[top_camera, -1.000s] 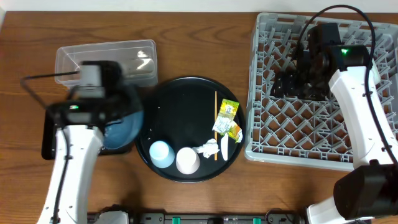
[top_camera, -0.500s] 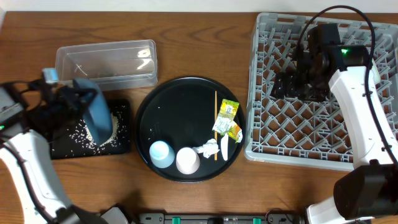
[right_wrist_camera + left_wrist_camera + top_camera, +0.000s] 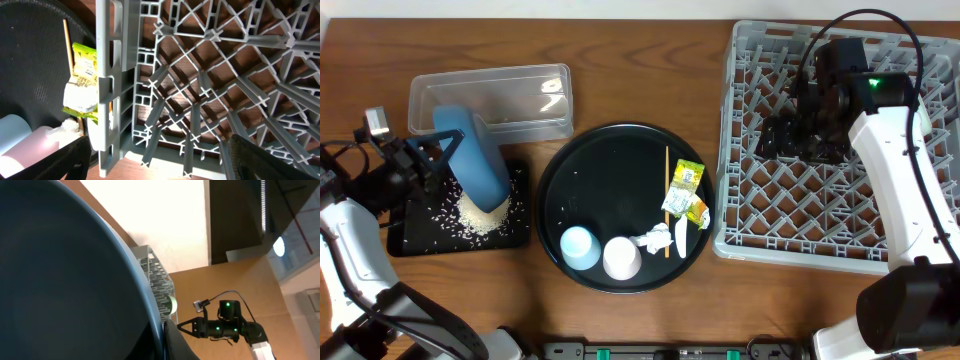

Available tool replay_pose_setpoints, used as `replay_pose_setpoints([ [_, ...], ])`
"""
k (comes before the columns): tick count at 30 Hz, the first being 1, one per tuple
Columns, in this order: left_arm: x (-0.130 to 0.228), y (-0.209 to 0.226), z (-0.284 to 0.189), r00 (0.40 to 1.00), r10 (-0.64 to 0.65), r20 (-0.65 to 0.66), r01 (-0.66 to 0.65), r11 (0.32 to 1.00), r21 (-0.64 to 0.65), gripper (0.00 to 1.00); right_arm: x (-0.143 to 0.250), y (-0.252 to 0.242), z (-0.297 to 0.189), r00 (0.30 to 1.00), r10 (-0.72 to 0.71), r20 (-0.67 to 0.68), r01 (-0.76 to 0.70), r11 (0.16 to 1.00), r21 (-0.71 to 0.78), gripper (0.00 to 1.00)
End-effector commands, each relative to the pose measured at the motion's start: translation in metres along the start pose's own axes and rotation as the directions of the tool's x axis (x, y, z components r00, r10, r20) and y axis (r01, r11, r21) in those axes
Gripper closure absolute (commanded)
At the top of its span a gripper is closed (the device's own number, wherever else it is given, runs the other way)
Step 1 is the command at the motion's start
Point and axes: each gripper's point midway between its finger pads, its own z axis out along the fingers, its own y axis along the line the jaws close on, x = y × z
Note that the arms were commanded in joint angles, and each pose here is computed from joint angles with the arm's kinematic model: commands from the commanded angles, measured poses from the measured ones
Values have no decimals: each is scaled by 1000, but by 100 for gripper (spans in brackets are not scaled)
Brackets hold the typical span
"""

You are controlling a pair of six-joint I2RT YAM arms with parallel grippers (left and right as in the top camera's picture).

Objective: Sort waste into correct bins and load items into the dishwasher rack
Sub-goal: 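Lift the teal bowl and tip it over the black tray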

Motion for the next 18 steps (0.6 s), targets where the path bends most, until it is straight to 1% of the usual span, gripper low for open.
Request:
replay_pose_setpoints([
  [1, 3, -9, -1, 1000, 17, -4, -17, 998, 57, 94, -1, -1, -3, 1000, 14, 8, -14, 1000, 3, 15],
  [6, 2, -7, -1, 1000, 30, -1, -30, 999, 46, 94, 0, -1, -3, 1000, 14, 6, -14, 1000, 3, 15],
  [7, -1, 5, -1, 999, 32, 8, -32, 999, -23, 94, 0, -1, -3, 1000, 14, 7, -14, 1000, 3, 15],
  [8, -3, 20, -2, 1000, -17, 24, 19, 993, -114, 94, 0, -1, -3, 1000, 14, 7, -14, 1000, 3, 15],
  [9, -2, 26, -3, 996, -79, 36, 84, 985, -149, 94, 0, -1, -3, 1000, 14, 7, -14, 1000, 3, 15],
  [10, 1, 16, -2, 998, -63, 19, 64, 994, -88, 94, 0, -1, -3, 1000, 14, 6, -14, 1000, 3, 15],
  [11, 4, -11, -1, 999, 44, -3, -44, 997, 63, 94, 0, -1, -3, 1000, 14, 5, -14, 1000, 3, 15],
  [13, 5, -13, -1, 996, 91, -1, -91, 995, 49, 94, 1, -2, -3, 1000, 15, 3, -15, 1000, 7, 15],
  [14, 3, -7, -1, 996, 94, 3, -94, 995, 15, 94, 1, -2, -3, 1000, 14, 3, -14, 1000, 7, 15],
  [15, 0, 6, -2, 999, 36, 13, -35, 997, -64, 94, 1, -2, -3, 1000, 14, 4, -14, 1000, 7, 15],
  [16, 0, 10, -2, 1000, -18, 19, 20, 996, -85, 94, 0, -2, -3, 1000, 14, 4, -14, 1000, 7, 15],
  [17, 4, -11, -1, 999, 38, -1, -37, 999, 33, 94, 0, -2, -3, 1000, 14, 4, -14, 1000, 7, 15],
  [18, 7, -18, -1, 998, 69, -6, -68, 996, 58, 94, 1, -2, -3, 1000, 15, 3, -15, 1000, 7, 15],
])
